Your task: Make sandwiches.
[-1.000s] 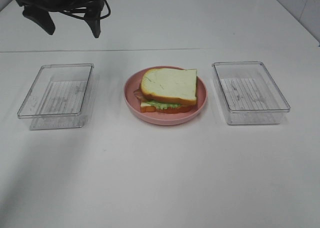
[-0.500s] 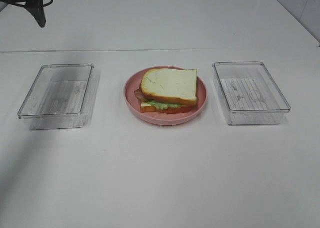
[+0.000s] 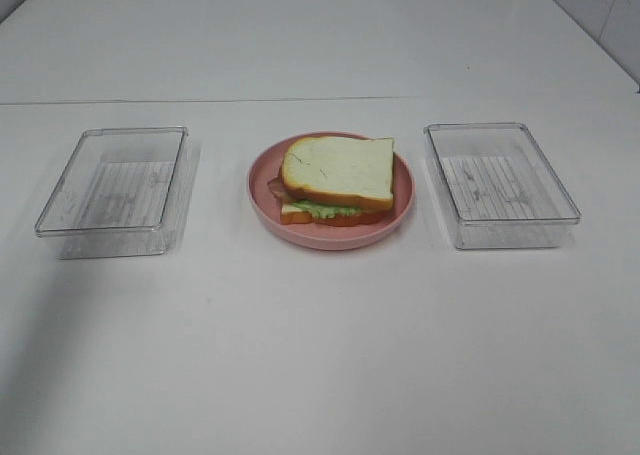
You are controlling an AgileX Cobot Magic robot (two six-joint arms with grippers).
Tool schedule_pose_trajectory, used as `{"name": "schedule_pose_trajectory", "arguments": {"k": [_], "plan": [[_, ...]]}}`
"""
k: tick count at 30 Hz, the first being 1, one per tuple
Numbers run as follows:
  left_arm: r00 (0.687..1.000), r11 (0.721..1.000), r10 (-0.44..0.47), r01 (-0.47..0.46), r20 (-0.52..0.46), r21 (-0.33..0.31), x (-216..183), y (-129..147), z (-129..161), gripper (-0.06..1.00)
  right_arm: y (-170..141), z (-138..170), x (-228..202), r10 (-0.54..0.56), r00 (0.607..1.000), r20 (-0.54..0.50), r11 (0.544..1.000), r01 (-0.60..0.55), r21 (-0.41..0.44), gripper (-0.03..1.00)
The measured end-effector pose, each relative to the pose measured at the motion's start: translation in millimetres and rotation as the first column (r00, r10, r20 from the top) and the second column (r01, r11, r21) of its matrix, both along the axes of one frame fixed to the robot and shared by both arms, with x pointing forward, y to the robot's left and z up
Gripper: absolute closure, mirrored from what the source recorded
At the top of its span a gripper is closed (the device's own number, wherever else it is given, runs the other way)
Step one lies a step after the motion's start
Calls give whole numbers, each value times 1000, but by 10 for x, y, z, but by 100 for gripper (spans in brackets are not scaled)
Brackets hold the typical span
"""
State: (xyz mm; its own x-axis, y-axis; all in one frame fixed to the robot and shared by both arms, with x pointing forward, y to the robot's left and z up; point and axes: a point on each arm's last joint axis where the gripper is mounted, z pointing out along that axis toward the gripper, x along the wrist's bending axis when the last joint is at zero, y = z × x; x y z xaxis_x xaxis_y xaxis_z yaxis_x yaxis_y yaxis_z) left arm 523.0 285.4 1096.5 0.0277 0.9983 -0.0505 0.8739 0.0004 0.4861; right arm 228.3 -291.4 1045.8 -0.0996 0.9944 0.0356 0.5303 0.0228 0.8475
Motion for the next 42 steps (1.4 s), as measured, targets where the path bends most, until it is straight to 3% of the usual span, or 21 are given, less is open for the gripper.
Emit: {"name": "schedule_pose_trajectory", "arguments": {"k": [2, 6, 9, 10, 12, 13, 15, 16, 17, 18, 20, 26, 42], "plan": [[992, 1000, 1, -1, 128, -5, -750, 35, 118, 0, 0, 0, 0, 0, 1000, 0, 1000, 0, 0, -1], [981, 1000, 0, 1, 195, -7, -1119, 51, 139, 0, 0, 0, 0, 0, 1000, 0, 1000, 0, 0, -1], [934, 1000, 2, 4, 357, -14, -1875, 85, 97, 0, 0, 0, 0, 0, 1000, 0, 1000, 0, 0, -1], [934, 1000, 2, 4, 357, -14, -1875, 85, 97, 0, 0, 0, 0, 0, 1000, 0, 1000, 0, 0, -1], [893, 1000, 2, 5, 450, -16, -2267, 104, -8, 0, 0, 0, 0, 0, 1000, 0, 1000, 0, 0, -1], [893, 1000, 2, 5, 450, -16, -2267, 104, -8, 0, 0, 0, 0, 0, 1000, 0, 1000, 0, 0, -1], [857, 1000, 3, 7, 516, -17, -2550, 117, -142, 0, 0, 0, 0, 0, 1000, 0, 1000, 0, 0, -1], [857, 1000, 3, 7, 516, -17, -2550, 117, -142, 0, 0, 0, 0, 0, 1000, 0, 1000, 0, 0, -1], [824, 1000, 4, 8, 566, -18, -2695, 125, -215, 0, 0, 0, 0, 0, 1000, 0, 1000, 0, 0, -1], [824, 1000, 4, 8, 566, -18, -2695, 125, -215, 0, 0, 0, 0, 0, 1000, 0, 1000, 0, 0, -1], [786, 1000, 4, 7, 618, -16, -2865, 136, -302, 0, 0, 0, 0, 0, 1000, 0, 1000, 0, 0, -1], [811, 1000, 2, 2, 585, -6, -2893, 143, -409, 0, 0, 0, 0, 0, 1000, 0, 1000, 0, 0, -1], [812, 1000, 1, -2, 583, 1, -2893, 150, -410, 0, 0, 0, 0, 0, 1000, 0, 1000, 0, 0, -1]]}}
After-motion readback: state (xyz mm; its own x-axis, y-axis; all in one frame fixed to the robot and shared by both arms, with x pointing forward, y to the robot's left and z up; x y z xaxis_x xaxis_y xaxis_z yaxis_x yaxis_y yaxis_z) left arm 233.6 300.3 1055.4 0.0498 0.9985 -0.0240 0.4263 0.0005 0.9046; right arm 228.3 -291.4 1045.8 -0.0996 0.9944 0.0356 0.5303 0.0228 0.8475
